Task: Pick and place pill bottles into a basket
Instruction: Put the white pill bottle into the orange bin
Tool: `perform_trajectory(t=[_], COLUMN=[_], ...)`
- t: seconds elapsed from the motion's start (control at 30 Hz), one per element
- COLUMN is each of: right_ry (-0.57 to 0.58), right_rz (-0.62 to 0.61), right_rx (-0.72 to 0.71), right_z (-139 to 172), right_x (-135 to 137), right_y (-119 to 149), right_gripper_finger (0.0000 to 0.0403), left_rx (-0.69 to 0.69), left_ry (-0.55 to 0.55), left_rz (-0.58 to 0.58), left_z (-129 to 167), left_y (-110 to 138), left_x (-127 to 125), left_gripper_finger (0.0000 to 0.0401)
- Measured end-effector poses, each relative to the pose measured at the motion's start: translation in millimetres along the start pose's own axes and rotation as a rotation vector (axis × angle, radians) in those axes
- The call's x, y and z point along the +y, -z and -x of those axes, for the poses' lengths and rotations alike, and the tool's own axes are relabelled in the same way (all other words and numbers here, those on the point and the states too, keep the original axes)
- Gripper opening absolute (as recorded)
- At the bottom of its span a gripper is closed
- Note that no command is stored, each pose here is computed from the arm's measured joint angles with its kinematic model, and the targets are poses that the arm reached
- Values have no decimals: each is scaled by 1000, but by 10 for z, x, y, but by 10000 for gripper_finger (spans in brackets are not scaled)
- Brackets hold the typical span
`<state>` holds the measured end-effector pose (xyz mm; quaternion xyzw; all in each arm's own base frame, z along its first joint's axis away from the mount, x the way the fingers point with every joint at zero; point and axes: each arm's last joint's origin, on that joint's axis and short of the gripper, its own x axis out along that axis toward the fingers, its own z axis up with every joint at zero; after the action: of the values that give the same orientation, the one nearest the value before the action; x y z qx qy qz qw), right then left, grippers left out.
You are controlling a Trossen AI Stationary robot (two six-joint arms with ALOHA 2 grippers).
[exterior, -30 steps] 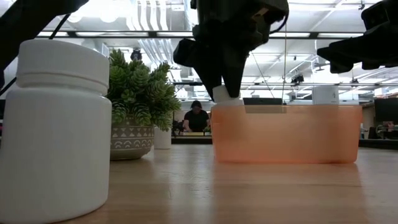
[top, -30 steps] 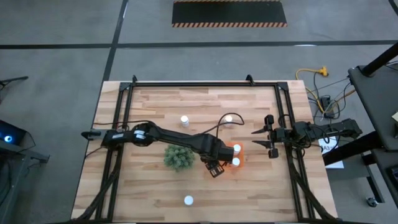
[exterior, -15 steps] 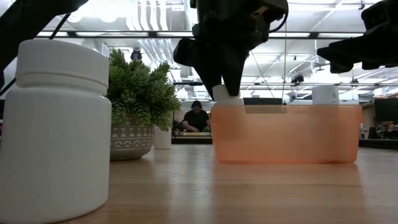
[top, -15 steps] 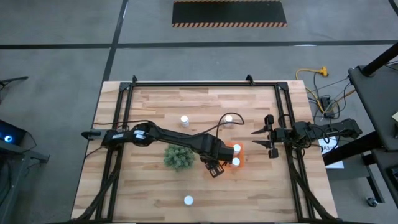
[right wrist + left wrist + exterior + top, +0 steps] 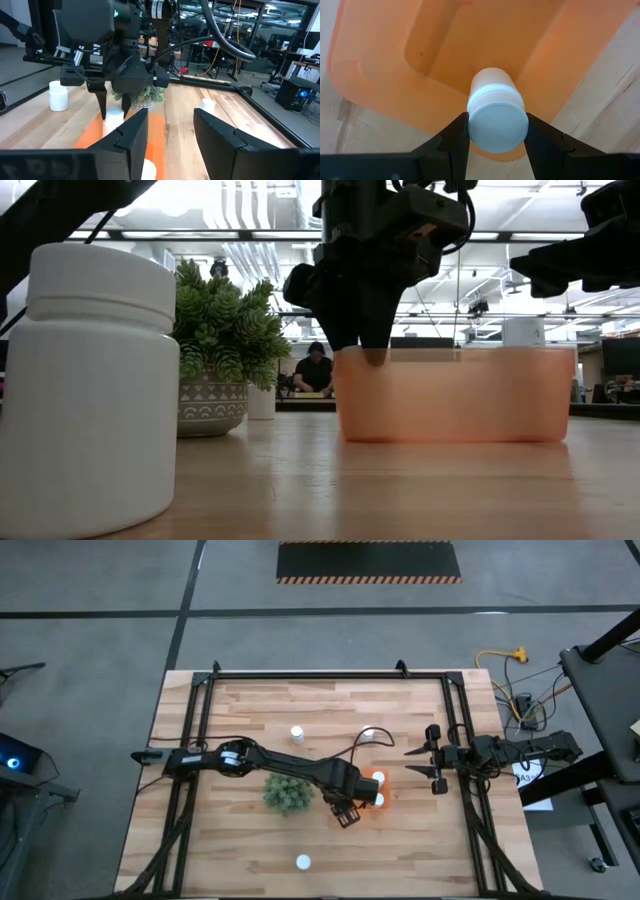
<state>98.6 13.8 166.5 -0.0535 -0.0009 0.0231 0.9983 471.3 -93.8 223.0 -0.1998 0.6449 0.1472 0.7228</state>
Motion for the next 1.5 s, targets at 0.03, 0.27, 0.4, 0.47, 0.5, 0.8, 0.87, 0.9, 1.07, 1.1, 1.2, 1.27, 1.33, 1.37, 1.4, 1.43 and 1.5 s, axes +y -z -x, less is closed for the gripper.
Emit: perform_trajectory(t=[0.03, 0.27, 0.4, 0.47, 0.5, 0.8, 0.87, 0.9, 1.07, 1.1, 1.2, 1.27, 1.33, 1.37, 1.4, 1.43, 1.5], right_ry=[1, 0, 0, 0, 0, 1, 0, 1, 0, 1, 0, 0, 0, 0, 0, 0, 0], right_rz=[1, -1, -1, 1, 0, -1, 1, 1, 0, -1, -1, -1, 0, -1, 0, 1, -1], right_rx=[0, 0, 0, 0, 0, 0, 0, 0, 1, 1, 0, 0, 0, 0, 0, 0, 0], right_z=[0, 0, 0, 0, 0, 0, 0, 0, 0, 0, 0, 0, 0, 0, 0, 0, 0], right_x=[0, 0, 0, 0, 0, 0, 0, 0, 0, 0, 0, 0, 0, 0, 0, 0, 0], right_y=[0, 0, 0, 0, 0, 0, 0, 0, 1, 0, 0, 0, 0, 0, 0, 0, 0], right_gripper_finger=[146, 151, 152, 151, 150, 148, 150, 150, 147, 146, 144, 144, 144, 144, 143, 143, 142], left_rx=[0, -1, -4, -12, -18, -113, -147, -168, -229, -238, -276, -313, -337, -347, -356, -367, -392], left_ry=[0, 3, 10, 17, 22, 30, 18, 15, 16, 22, 24, 23, 15, 22, 32, 36, 38], left_rz=[0, 4, 3, 3, 3, 5, 4, 5, -20, -32, -86, -119, -146, -155, -163, -172, -191], left_z=[0, 6, 7, 10, 24, 300, 380, 439, 615, 639, 726, 760, 772, 773, 772, 779, 806], left_y=[0, -1, -5, -12, -15, -3, 4, 11, 56, 71, 147, 186, 238, 263, 286, 315, 393], left_x=[-1, -2, -9, -13, -16, 8, 22, 30, 23, 6, -66, -129, -197, -238, -280, -318, -402], left_gripper_finger=[142, 156, 220, 242, 250, 263, 264, 264, 265, 265, 265, 265, 265, 265, 265, 265, 265])
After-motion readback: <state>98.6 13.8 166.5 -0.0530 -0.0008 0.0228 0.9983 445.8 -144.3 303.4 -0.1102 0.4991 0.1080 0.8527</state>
